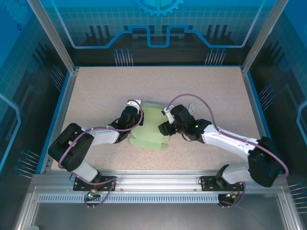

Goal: Fold the paper box

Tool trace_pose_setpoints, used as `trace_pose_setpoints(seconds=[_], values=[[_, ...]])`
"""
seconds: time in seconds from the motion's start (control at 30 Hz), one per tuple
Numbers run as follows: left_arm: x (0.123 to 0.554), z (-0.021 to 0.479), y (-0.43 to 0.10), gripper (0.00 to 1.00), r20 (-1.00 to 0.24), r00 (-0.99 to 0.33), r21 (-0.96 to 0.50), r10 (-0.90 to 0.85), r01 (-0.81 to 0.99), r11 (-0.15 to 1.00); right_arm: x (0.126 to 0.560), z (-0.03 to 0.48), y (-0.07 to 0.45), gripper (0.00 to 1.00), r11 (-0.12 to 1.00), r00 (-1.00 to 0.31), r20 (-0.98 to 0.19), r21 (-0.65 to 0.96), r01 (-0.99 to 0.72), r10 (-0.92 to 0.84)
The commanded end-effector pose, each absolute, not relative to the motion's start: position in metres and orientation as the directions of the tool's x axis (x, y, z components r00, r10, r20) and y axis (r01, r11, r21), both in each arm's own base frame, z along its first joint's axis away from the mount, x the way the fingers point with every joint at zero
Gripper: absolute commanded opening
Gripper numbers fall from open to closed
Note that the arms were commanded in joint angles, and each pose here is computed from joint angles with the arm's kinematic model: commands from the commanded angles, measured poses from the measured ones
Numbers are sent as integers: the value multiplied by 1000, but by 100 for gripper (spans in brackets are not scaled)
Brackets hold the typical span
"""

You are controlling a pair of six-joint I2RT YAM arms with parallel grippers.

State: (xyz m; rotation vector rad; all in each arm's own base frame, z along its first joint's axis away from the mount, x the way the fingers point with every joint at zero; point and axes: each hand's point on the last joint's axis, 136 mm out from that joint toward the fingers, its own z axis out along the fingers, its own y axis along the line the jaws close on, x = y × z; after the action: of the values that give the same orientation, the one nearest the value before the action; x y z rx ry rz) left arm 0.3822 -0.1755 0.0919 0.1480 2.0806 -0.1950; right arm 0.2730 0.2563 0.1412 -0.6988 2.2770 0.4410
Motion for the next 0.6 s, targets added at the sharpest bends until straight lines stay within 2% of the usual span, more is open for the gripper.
trace_pose_setpoints(seconds=[0.0, 0.17, 0.33, 0.43, 0.57], values=[[390, 114, -172, 0, -884, -467, -118, -28, 164, 979, 264, 160, 237, 61, 765, -578, -701, 74, -640, -416], [388, 116, -167, 0, -880, -473, -126, -39, 152, 980, 290, 190, 188, 60, 844, -592, -758, 106, -526, -273], [386, 118, -167, 0, -878, -475, -144, -55, 153, 978, 323, 175, 136, 57, 922, -670, -735, 180, -343, -106], [385, 120, -169, 0, -876, -477, -158, -63, 161, 974, 334, 155, 132, 54, 927, -693, -715, 196, -320, -88], [385, 122, -170, 0, -876, -477, -166, -67, 167, 972, 339, 130, 158, 48, 888, -715, -685, 230, -398, -143]])
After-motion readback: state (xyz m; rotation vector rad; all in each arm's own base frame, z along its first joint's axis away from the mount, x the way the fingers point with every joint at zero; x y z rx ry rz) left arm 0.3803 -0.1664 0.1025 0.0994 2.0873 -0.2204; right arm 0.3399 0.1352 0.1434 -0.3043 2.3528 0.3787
